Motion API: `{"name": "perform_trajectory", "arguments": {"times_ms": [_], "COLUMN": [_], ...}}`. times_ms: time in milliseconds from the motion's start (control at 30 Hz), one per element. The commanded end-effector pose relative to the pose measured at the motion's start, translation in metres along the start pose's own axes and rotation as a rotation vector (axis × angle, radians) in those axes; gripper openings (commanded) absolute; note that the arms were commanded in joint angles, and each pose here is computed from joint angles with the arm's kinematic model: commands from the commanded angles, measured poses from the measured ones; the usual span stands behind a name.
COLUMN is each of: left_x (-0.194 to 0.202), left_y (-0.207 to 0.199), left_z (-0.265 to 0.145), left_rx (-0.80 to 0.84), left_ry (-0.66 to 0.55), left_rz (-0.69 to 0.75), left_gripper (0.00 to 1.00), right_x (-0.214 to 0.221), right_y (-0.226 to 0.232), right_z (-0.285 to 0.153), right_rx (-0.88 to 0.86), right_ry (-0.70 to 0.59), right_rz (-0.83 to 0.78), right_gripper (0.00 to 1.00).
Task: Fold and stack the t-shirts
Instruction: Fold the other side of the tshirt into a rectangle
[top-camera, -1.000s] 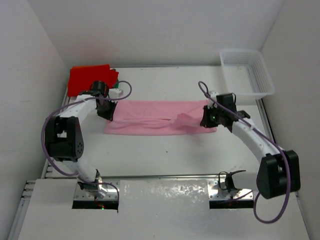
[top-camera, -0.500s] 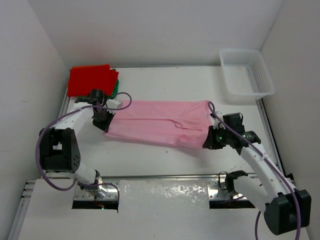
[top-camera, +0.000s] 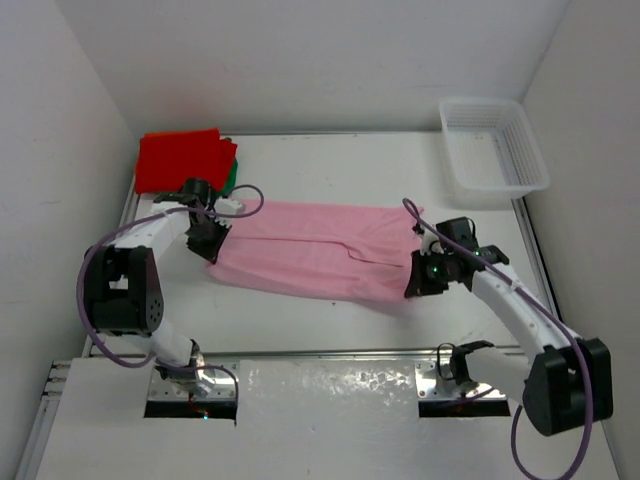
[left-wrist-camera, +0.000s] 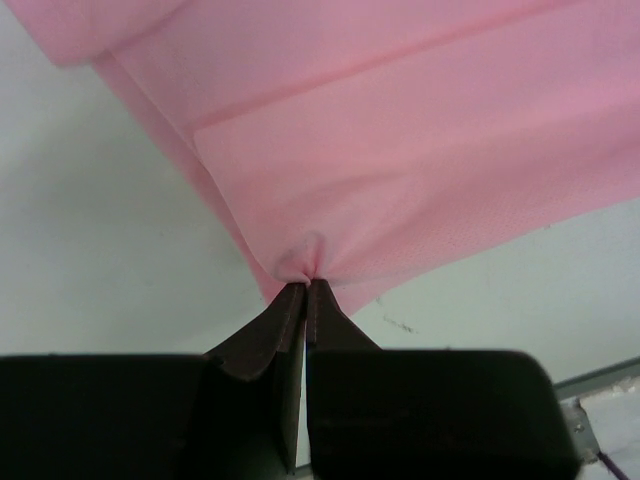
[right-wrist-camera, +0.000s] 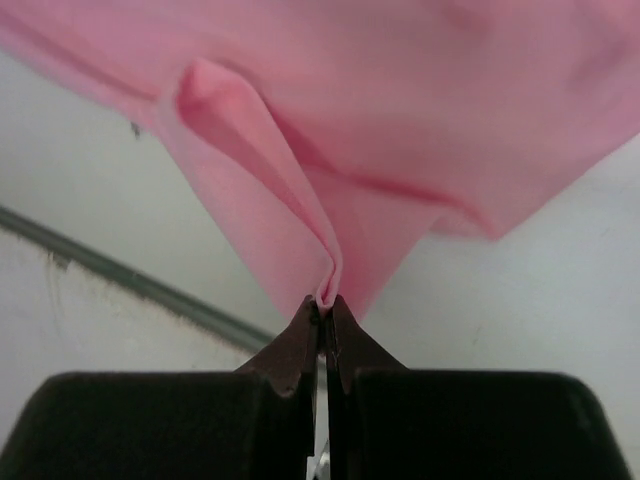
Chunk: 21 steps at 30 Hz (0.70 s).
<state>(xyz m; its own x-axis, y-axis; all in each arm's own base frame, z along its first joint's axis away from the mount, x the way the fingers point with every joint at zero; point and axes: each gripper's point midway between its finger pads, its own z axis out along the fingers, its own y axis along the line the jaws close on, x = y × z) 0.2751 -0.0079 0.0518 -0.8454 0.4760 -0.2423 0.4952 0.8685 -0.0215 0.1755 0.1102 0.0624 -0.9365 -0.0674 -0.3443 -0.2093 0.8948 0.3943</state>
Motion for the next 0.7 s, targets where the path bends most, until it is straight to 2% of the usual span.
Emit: {"name": "perform_trajectory", "arguments": {"times_ms": [0, 200, 367, 667], "left_x": [-0.043, -0.081, -0.089, -0.09], "left_y": [0.023, 0.038, 0.046, 0.058], "left_z": [-0.006, -0.006, -0.005, -0.023], "left_rx": [-0.059, -0.085, -0.123, -0.137], "left_ry": [-0.13, -0.229, -0.26, -0.294], "left_rz": [-0.05, -0.095, -0.115, -0.154], "left_gripper": [0.0, 0.0, 0.0, 0.0], "right_x": [-0.084, -0.129, -0.148, -0.165], "right_y": [-0.008, -0.03, -0.046, -0.036], "right_z": [-0.004, 0.014, 0.021, 0.0], "right_rx": [0.084, 0.181, 0.245, 0.216], "right_ry": [-0.228, -0.261, -0.268, -0.372], "right_rz": [-0.118, -0.184, -0.201, -0.275], "right_gripper": [0.0, 0.0, 0.0, 0.0]}}
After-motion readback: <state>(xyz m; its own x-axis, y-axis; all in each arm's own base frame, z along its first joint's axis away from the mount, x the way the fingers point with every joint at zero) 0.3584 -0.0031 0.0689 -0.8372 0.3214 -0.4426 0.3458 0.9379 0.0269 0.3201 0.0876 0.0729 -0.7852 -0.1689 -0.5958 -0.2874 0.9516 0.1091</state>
